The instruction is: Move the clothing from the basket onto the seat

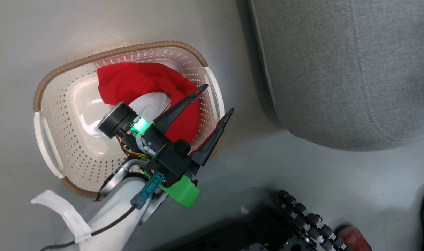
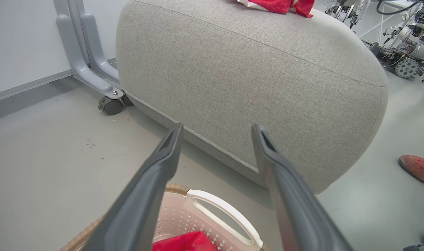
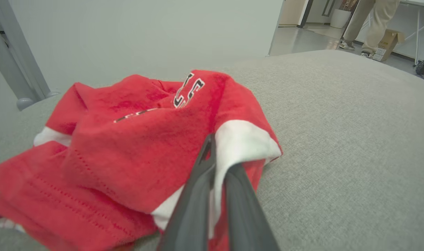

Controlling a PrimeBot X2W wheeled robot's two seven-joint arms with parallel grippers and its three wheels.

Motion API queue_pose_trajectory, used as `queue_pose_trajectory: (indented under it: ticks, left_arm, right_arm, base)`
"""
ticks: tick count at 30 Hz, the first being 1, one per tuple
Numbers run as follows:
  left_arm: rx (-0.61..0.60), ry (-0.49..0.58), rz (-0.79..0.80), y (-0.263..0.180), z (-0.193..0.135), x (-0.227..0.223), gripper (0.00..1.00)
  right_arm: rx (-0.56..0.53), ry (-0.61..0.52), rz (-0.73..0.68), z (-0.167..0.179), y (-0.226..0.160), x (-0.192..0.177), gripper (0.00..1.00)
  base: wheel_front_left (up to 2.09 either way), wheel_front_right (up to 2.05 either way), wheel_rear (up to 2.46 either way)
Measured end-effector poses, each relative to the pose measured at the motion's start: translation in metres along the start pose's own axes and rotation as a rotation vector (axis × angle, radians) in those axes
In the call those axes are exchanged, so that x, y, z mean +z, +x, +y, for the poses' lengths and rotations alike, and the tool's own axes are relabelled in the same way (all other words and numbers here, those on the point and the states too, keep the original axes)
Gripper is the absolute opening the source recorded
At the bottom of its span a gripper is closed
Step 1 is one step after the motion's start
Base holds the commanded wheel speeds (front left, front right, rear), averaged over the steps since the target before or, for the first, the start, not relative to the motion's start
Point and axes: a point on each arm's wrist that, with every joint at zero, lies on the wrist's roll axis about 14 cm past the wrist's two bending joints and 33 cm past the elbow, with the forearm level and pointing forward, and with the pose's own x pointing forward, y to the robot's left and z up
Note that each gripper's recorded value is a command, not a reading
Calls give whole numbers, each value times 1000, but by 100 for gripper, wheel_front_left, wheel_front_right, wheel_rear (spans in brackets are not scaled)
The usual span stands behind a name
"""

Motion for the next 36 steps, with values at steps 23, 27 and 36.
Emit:
queue_pose_trajectory:
  ticks: [23,27,36]
  left_arm:
    - [298,103,-49,-27,8,71,100]
    - [407,30,-83,-48,6,89,100]
    - [738,-29,-201,-147,21,131,100]
  right_arm:
    - [365,83,124,105,-160,-31,100]
    - [539,124,157,151,-203,-31,100]
    - [781,156,13,196,-260,26,100]
  base:
    - [0,0,0]
    - [0,0,0]
    - [0,0,0]
